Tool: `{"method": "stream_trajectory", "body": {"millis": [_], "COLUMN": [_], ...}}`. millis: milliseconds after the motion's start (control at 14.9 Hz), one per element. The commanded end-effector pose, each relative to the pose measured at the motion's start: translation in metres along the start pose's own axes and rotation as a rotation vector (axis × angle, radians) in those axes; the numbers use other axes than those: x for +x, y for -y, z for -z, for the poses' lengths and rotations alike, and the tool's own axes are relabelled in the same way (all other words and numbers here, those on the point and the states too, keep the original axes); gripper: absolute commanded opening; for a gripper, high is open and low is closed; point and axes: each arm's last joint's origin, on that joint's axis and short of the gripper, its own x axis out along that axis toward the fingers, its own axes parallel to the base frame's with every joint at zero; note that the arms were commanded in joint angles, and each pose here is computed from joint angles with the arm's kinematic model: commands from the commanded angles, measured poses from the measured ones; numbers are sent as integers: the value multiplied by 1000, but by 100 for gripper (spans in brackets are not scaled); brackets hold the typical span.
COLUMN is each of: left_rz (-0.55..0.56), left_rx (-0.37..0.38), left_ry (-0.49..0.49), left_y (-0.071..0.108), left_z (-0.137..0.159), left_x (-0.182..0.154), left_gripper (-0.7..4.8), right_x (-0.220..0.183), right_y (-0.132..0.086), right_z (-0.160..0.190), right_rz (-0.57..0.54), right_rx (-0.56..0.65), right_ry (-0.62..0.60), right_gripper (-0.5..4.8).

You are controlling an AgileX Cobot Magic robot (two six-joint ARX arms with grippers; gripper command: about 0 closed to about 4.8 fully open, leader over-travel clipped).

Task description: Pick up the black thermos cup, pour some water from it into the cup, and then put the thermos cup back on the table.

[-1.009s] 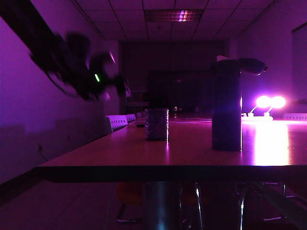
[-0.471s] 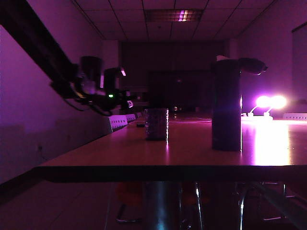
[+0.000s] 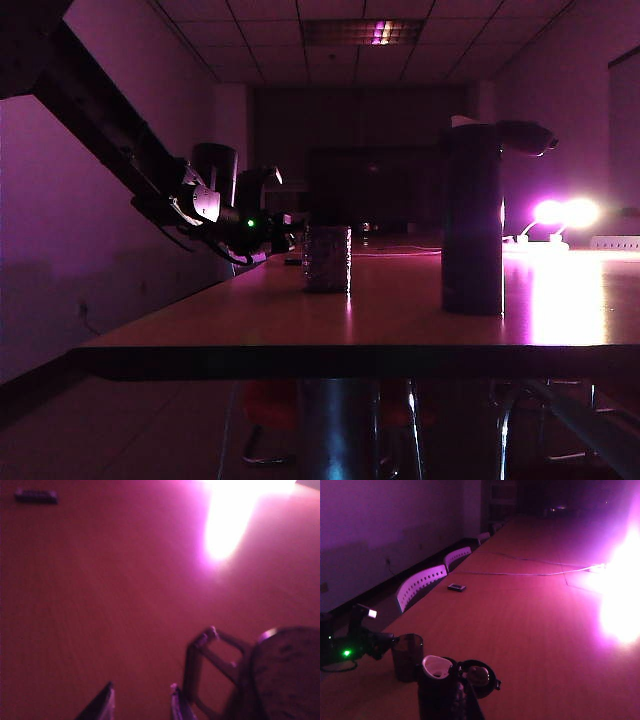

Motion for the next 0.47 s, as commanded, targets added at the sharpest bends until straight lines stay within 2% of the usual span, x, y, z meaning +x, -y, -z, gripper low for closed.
{"method": "stream_trajectory", "body": {"millis": [67, 269, 336, 471], "left_rz": [156, 280, 322, 324], "left_rx": [45, 17, 37, 66], "left_ry": [3, -81, -88, -65], "left_y": [9, 13, 15, 15], "left_z": [-2, 6, 8, 5], "left_x": [0, -1, -1, -1], "left_gripper": [143, 143, 143, 153], "right_x": [0, 0, 0, 0], "right_y": [0, 0, 0, 0], "right_z": [-3, -3, -3, -3], "right_rz": [0, 1, 1, 1], "right_rx": [-4, -15, -15, -14], "right_ry": [17, 18, 18, 17], "right_gripper": [-1, -1, -1, -1]}}
